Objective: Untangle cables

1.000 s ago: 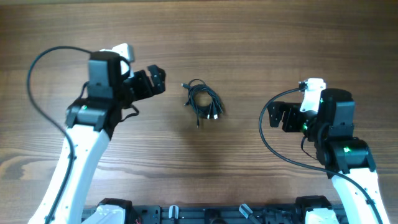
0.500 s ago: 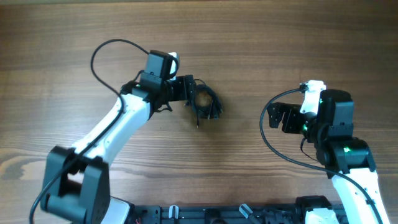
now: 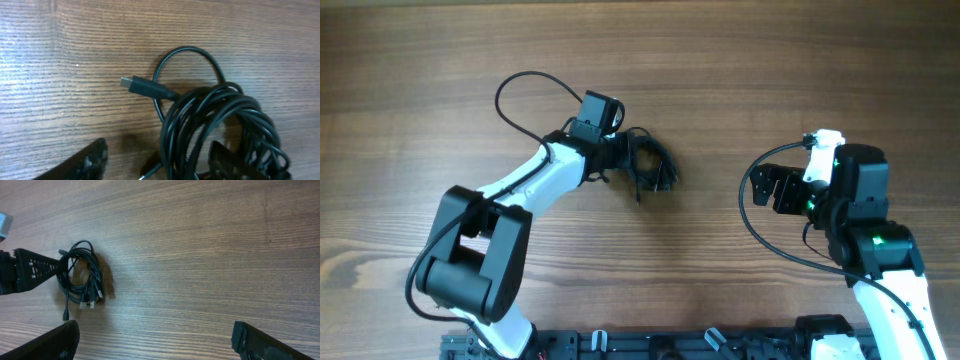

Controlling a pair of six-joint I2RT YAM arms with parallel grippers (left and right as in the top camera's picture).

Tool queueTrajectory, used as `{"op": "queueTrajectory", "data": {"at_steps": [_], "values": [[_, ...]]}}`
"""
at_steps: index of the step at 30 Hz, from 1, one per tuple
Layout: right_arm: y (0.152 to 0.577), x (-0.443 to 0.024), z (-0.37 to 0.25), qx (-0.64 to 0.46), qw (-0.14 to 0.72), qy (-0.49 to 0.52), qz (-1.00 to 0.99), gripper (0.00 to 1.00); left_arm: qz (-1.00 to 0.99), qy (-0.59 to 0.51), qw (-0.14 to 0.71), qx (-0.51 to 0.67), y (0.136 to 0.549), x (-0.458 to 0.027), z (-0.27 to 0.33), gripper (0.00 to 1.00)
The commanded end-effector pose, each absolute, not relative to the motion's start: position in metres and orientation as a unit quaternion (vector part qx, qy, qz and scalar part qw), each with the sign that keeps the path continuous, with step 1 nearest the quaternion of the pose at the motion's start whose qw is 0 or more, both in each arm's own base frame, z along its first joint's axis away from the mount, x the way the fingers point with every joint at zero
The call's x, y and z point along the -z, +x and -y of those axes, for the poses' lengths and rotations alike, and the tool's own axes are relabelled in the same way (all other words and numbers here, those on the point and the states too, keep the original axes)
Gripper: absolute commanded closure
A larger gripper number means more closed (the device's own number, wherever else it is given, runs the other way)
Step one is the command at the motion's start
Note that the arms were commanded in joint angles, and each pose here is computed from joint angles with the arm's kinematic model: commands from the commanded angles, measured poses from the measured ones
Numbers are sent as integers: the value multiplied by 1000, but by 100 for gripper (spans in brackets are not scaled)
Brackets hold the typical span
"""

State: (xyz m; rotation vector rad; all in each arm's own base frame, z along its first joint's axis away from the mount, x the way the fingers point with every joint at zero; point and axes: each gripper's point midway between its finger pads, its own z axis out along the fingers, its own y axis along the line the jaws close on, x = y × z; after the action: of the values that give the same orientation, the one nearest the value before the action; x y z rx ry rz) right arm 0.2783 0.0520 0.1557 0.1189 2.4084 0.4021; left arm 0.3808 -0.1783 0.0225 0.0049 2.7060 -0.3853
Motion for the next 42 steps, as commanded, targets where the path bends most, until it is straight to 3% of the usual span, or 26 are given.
{"op": "queueTrajectory", "data": {"at_steps": [1,10,13,15,19,22,26,38,42], "values": [[282,-168,-53,-163,353,48,-920,0,-971,0,203,130,384,-17,178,47],[282,-167,-53,-163,353,48,-920,0,-974,32,179,135,367,-1,204,56],[282,-167,-53,-163,353,48,-920,0,-974,33,177,134,366,1,204,73],[282,-167,-53,-163,352,48,-920,0,-973,31,181,136,369,-2,203,76],[283,-162,-53,-162,343,49,-924,0,-967,30,208,147,376,-26,203,74],[284,-157,-53,-161,335,51,-927,0,-960,32,228,159,377,-49,205,89],[283,-156,-61,-182,326,43,-927,0,-958,47,196,206,354,-68,216,96],[282,-153,-121,-328,282,-69,-899,2,-913,100,82,386,300,-100,266,96],[284,-142,-136,-340,264,-91,-898,14,-912,100,81,390,300,-101,267,96]]}}
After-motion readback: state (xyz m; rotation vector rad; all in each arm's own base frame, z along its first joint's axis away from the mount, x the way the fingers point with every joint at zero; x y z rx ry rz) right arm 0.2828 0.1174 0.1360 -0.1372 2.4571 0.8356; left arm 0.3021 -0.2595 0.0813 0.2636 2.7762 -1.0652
